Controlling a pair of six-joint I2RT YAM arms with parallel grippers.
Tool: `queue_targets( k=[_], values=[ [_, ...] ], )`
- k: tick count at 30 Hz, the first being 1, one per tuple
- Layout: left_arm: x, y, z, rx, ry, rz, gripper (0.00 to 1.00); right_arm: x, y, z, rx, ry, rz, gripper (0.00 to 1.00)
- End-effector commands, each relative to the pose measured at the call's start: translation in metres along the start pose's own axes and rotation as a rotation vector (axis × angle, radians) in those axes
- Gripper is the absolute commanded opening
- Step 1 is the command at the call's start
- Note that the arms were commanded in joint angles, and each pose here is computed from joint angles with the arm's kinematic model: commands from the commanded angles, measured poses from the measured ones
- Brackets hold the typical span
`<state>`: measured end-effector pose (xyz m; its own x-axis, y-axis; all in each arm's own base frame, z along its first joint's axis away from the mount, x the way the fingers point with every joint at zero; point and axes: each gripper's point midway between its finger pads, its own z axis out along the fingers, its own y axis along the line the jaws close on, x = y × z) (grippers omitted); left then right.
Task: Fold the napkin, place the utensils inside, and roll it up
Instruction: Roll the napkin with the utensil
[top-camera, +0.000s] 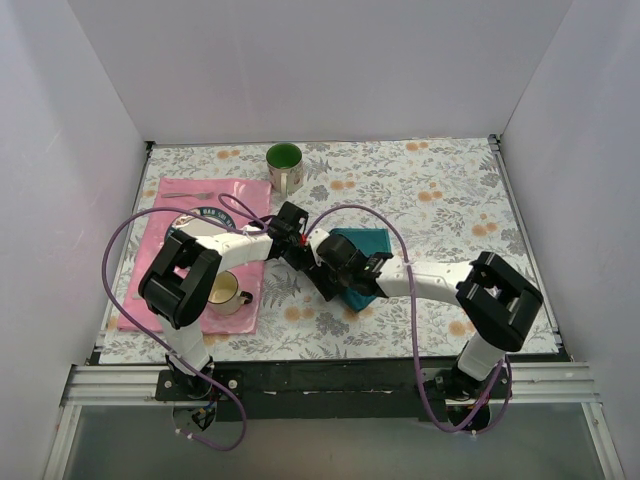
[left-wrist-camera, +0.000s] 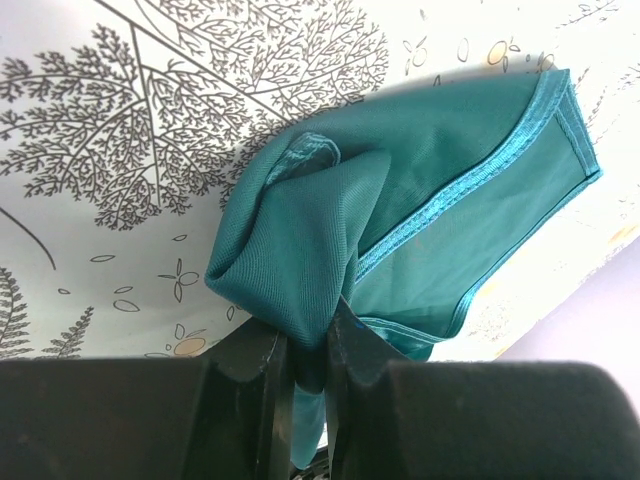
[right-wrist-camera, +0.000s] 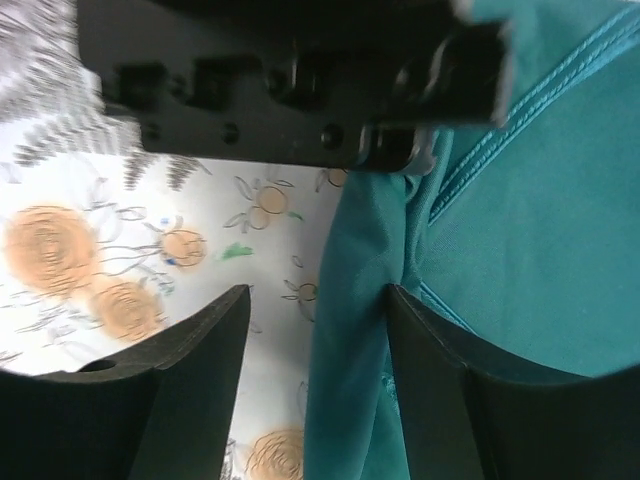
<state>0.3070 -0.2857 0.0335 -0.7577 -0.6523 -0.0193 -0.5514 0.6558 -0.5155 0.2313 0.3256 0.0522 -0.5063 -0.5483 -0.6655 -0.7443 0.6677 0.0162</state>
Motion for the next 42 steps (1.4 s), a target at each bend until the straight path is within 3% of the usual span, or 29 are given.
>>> queue_targets(
  k=[1, 5, 11, 12, 13, 14, 17, 25, 26, 30, 36, 40, 42],
  values=[
    [0.009, 0.020, 0.002, -0.091, 0.034, -0.021, 0.00, 0.005, -0.015, 0.012, 0.143, -0.015, -0.041, 0.63],
    [0.010, 0.023, 0.004, -0.099, 0.039, -0.018, 0.00, 0.012, -0.018, 0.016, 0.165, 0.006, -0.033, 0.50],
    [0.010, 0.022, 0.004, -0.089, 0.043, 0.019, 0.00, 0.027, -0.011, 0.023, 0.089, 0.037, 0.025, 0.08],
    [0.009, 0.019, 0.001, -0.069, 0.038, 0.036, 0.09, 0.030, -0.011, 0.024, 0.073, 0.044, 0.038, 0.05],
    [0.006, 0.017, -0.001, -0.053, 0.032, 0.042, 0.19, 0.037, -0.014, 0.023, 0.064, 0.059, 0.061, 0.03],
    [0.005, 0.022, -0.002, -0.053, 0.022, 0.045, 0.35, 0.034, -0.006, 0.025, 0.000, 0.047, 0.076, 0.01],
    [-0.003, 0.016, -0.012, -0.009, -0.009, 0.066, 0.54, 0.041, -0.001, 0.027, -0.128, 0.063, 0.140, 0.01],
    [-0.004, 0.013, -0.018, 0.023, -0.016, 0.114, 0.73, 0.046, -0.022, 0.029, -0.380, 0.078, 0.423, 0.01],
    [-0.003, 0.013, -0.015, 0.024, -0.006, 0.116, 0.75, 0.045, -0.012, 0.024, -0.476, 0.095, 0.470, 0.01],
    [0.004, 0.010, -0.004, 0.013, 0.032, 0.129, 0.74, 0.047, -0.015, 0.023, -0.624, 0.105, 0.631, 0.01],
    [0.004, 0.021, 0.013, -0.032, 0.030, 0.128, 0.63, 0.052, -0.018, 0.019, -0.771, 0.100, 0.827, 0.01],
    [0.007, 0.025, 0.024, -0.043, 0.033, 0.129, 0.54, 0.052, -0.018, 0.019, -0.812, 0.108, 0.884, 0.01],
    [0.006, 0.027, 0.027, -0.047, 0.029, 0.130, 0.42, 0.050, -0.017, 0.018, -0.850, 0.090, 0.887, 0.01]
  ],
)
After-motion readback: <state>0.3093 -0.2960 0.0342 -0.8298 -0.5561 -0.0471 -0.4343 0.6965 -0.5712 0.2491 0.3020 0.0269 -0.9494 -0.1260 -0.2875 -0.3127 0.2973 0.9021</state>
